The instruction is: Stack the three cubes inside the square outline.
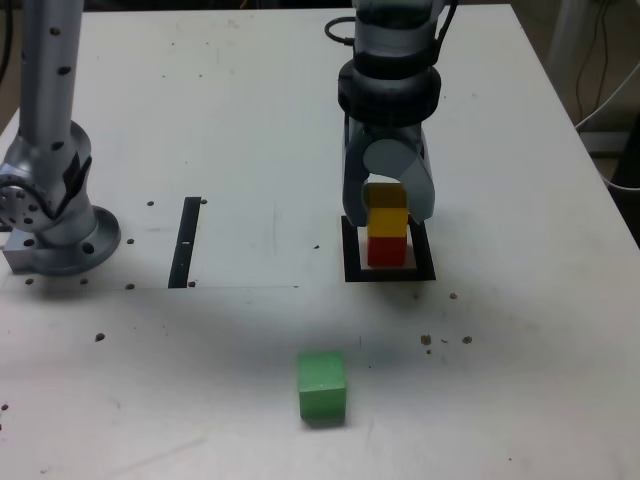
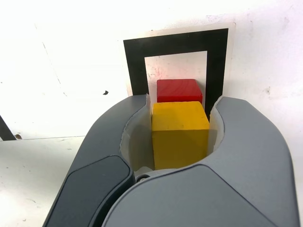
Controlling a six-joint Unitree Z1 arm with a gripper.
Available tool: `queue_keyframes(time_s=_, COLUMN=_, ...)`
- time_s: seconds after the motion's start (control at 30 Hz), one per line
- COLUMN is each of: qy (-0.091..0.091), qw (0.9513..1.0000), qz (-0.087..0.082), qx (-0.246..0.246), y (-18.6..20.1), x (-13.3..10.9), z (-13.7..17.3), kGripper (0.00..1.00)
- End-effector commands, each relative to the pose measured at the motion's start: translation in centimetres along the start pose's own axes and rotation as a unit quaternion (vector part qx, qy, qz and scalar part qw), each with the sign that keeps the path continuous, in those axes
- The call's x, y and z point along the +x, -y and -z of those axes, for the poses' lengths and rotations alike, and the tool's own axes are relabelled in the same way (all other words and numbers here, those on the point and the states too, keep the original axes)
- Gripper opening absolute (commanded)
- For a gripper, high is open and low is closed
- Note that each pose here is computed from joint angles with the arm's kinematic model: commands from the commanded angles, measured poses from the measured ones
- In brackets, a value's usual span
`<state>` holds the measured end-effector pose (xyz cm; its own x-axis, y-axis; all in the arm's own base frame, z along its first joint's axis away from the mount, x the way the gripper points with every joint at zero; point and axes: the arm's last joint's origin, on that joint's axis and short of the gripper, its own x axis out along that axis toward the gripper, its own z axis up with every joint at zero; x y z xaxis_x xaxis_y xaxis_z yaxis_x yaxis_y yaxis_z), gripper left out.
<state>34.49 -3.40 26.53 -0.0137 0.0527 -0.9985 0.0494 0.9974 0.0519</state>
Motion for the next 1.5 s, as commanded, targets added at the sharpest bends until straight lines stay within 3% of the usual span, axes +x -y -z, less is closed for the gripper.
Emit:
queue_keyframes(time_s=0.0, qy=-0.001, qw=1.0000, qz=-0.001, qx=0.000, y=0.1, x=0.2, z=-0.1, kGripper=0.49)
queue_keyframes(time_s=0.13, qy=0.000, qw=1.0000, qz=-0.002, qx=0.000, y=0.0, x=0.3, z=-0.1, kGripper=0.80)
queue_keyframes(time_s=0.27, qy=0.000, qw=1.0000, qz=0.000, qx=0.000, y=0.0, x=0.3, z=0.0, kGripper=0.98)
queue_keyframes(time_s=0.57, qy=0.005, qw=1.0000, qz=0.001, qx=-0.002, y=0.0, x=0.1, z=0.4, kGripper=0.99)
queue_keyframes(time_s=1.03, qy=0.022, qw=0.9995, qz=-0.001, qx=-0.021, y=1.1, x=-2.8, z=2.7, kGripper=0.99)
queue_keyframes(time_s=1.2, qy=0.004, qw=0.9989, qz=-0.004, qx=-0.046, y=3.4, x=-4.4, z=4.9, kGripper=0.99)
queue_keyframes(time_s=1.47, qy=-0.040, qw=0.9958, qz=0.016, qx=-0.081, y=8.7, x=-5.2, z=7.2, kGripper=1.00)
